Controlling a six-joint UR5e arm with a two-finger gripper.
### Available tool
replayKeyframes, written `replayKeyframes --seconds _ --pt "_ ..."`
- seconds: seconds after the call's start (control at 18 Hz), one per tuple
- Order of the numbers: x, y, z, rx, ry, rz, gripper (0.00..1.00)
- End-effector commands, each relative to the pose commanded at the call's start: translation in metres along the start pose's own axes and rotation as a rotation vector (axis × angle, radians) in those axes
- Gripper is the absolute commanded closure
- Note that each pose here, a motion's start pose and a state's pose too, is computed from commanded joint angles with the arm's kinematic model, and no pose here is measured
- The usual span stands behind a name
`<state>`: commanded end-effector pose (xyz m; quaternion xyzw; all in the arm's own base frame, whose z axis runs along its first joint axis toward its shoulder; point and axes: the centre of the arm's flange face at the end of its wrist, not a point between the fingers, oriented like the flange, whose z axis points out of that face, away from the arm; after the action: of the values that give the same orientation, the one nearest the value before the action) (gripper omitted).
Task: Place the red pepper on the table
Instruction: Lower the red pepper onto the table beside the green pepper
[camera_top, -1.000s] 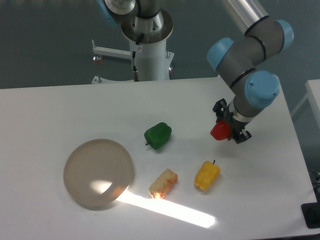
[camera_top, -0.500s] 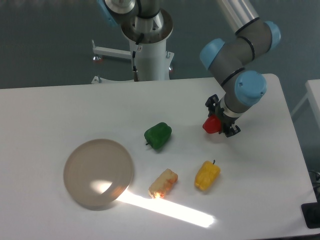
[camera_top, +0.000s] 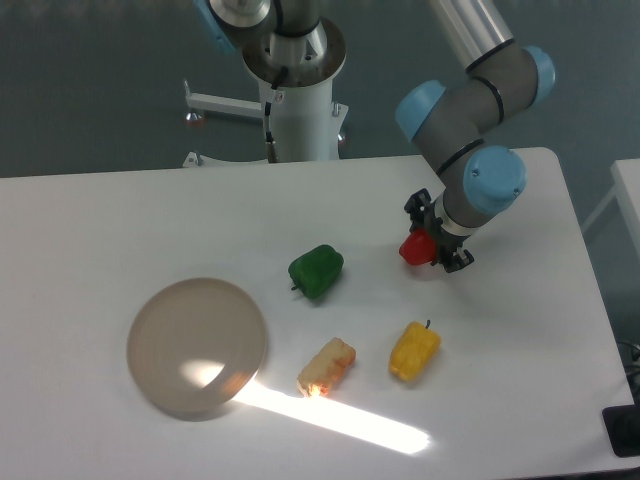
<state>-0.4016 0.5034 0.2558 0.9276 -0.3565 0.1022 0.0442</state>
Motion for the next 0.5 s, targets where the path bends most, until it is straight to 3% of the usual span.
replayKeyframes --seconds 0.5 --pt "0.0037 -0.0025 0.0098 0.003 0.015 0.002 0.40"
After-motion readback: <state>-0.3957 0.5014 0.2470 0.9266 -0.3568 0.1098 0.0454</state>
